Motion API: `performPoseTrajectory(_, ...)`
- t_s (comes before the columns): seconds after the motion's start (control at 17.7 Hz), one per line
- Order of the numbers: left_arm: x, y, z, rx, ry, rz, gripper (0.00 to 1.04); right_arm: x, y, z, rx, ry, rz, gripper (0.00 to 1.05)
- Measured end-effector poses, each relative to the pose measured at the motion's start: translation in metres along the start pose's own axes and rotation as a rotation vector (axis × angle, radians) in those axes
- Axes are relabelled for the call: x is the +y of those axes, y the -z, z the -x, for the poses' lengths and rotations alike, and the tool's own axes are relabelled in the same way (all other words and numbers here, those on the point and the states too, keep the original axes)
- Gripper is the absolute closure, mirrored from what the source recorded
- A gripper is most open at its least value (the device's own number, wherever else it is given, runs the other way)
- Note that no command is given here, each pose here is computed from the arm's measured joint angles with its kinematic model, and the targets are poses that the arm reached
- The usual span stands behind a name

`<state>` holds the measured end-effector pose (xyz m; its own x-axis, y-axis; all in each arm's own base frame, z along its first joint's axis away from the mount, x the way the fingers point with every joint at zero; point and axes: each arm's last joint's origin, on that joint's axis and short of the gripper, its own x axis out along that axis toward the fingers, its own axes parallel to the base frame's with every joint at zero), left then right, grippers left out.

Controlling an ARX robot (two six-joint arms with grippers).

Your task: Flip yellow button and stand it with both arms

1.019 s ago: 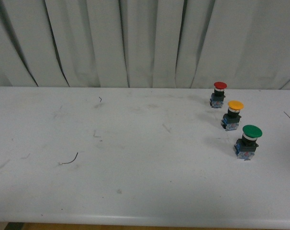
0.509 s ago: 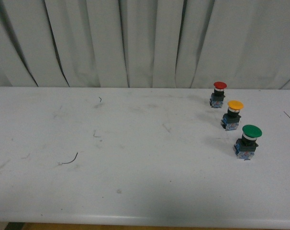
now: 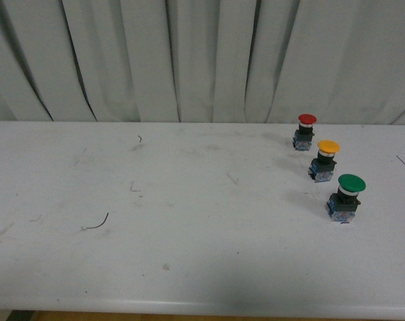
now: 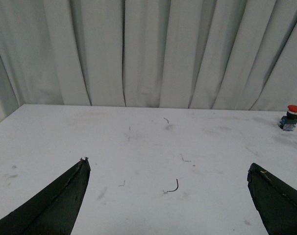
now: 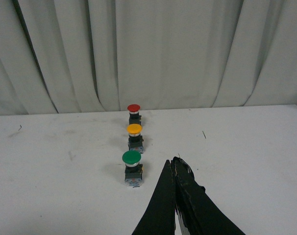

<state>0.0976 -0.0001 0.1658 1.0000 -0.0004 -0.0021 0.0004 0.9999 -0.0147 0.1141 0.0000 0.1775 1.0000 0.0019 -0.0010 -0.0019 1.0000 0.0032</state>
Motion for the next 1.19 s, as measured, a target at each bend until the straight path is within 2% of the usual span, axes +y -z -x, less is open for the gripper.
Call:
performPoseTrajectory(0.34, 0.0, 0.0, 0.0, 0.0, 0.0, 0.0, 0.07, 0.0, 0.007, 0.006, -0.019, 0.0, 0.0, 1.03)
performPoseTrajectory(0.45, 0.0, 0.0, 0.0, 0.0, 0.0, 0.0, 0.07, 0.0, 0.014, 0.014, 0.037, 0.0, 0.0, 1.03)
performPoseTrajectory(0.51, 0.0, 0.0, 0.0, 0.001, 0.0, 0.0, 0.07, 0.0, 0.008, 0.017, -0.027, 0.0, 0.0, 1.03)
performPoseTrajectory(0.85, 0.0, 0.0, 0.0, 0.0, 0.0, 0.0, 0.07, 0.0, 0.011, 0.017, -0.006, 0.002, 0.001, 1.01)
performPoseTrajectory(0.91, 0.0, 0.0, 0.0, 0.0, 0.0, 0.0, 0.07, 0.0, 0.011, 0.017, -0.005, 0.003, 0.001, 0.88)
performPoseTrajectory(1.19, 0.0, 0.0, 0.0, 0.0, 0.0, 0.0, 0.07, 0.0, 0.011, 0.017, -0.005, 0.002, 0.001, 0.38)
